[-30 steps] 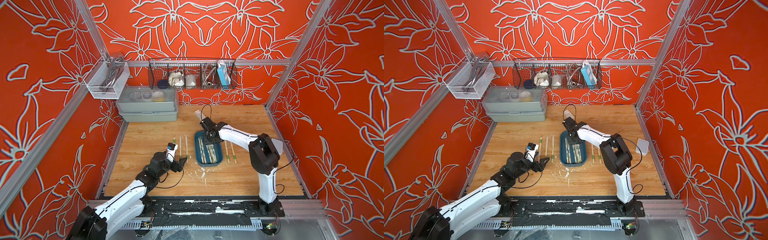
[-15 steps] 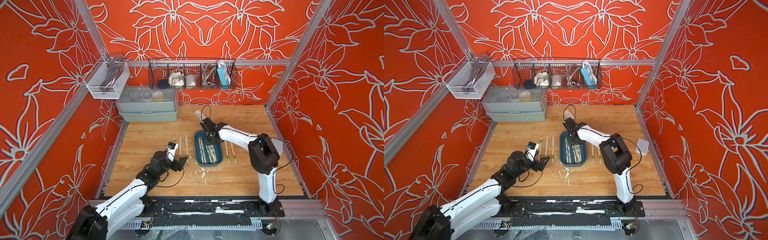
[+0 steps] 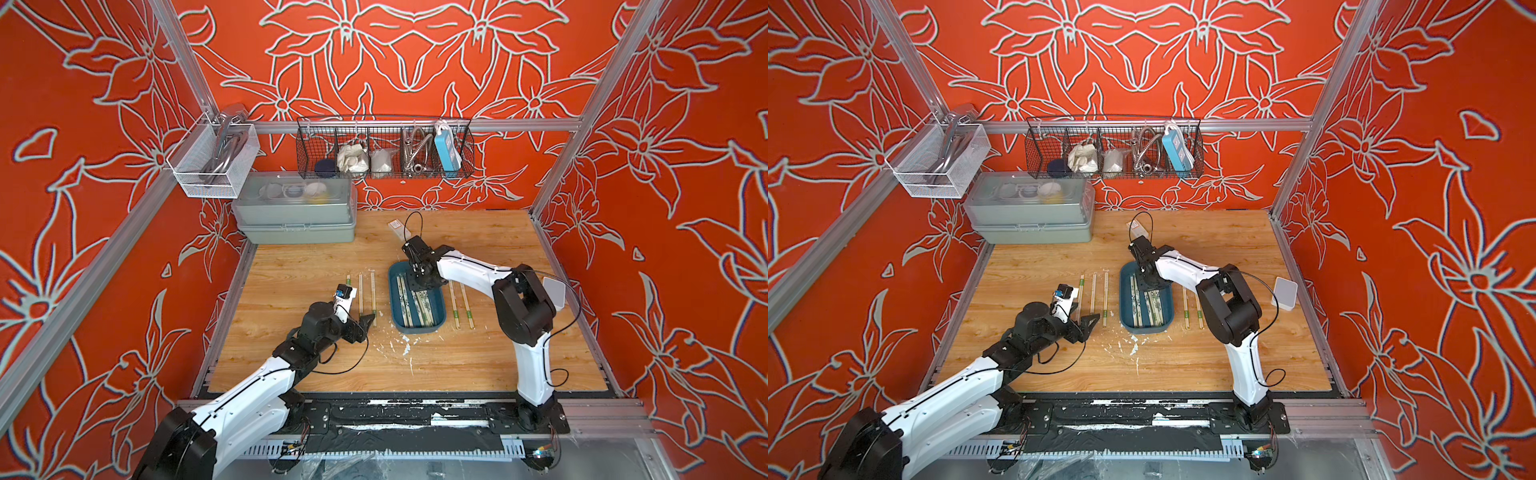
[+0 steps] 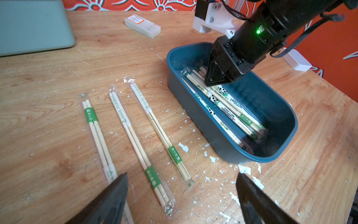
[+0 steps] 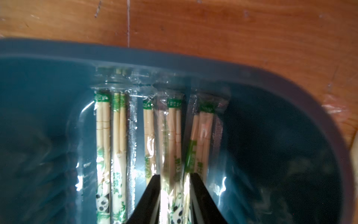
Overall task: Take the paired disposable chopsticks out of the storage box
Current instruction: Pick up the paired disposable chopsticks from the storage box.
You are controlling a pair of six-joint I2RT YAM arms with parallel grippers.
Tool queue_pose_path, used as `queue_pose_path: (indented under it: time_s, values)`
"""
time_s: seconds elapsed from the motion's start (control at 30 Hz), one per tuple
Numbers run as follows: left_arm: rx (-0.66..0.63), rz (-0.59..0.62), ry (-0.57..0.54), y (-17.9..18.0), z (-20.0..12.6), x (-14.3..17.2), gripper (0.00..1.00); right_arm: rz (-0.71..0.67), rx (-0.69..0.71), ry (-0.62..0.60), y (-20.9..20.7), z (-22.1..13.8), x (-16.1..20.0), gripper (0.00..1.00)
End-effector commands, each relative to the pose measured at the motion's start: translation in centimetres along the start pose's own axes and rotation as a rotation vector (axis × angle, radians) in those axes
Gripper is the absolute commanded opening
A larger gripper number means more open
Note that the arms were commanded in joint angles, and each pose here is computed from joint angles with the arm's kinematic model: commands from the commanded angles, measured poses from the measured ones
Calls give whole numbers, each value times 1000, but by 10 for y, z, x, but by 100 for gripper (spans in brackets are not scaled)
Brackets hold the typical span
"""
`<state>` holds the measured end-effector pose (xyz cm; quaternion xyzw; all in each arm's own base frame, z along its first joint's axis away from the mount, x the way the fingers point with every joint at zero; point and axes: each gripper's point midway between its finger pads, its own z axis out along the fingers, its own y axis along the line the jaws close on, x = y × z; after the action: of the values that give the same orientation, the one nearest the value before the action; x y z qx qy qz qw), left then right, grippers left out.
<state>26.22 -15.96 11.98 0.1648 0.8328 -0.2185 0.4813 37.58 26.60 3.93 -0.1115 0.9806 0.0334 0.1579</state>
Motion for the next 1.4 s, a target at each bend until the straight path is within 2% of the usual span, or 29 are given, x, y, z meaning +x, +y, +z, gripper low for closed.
queue_pose_path:
  time_s: [0.0,0.37,0.7,1.1,1.37]
  values:
    - [15,13,-30,-5,-1,-15,87,-13,10,39,-3,15,10,30]
    - [11,13,-31,-4,-1,-15,87,-9,4,38,-2,15,9,16]
    - [14,13,-29,-4,0,-15,87,0,-14,9,0,-10,1,12]
    - [14,12,-23,-4,0,-14,87,2,-24,-3,1,-24,-3,12]
    - [14,12,-21,-4,1,-14,87,-2,-23,-6,0,-26,-5,15]
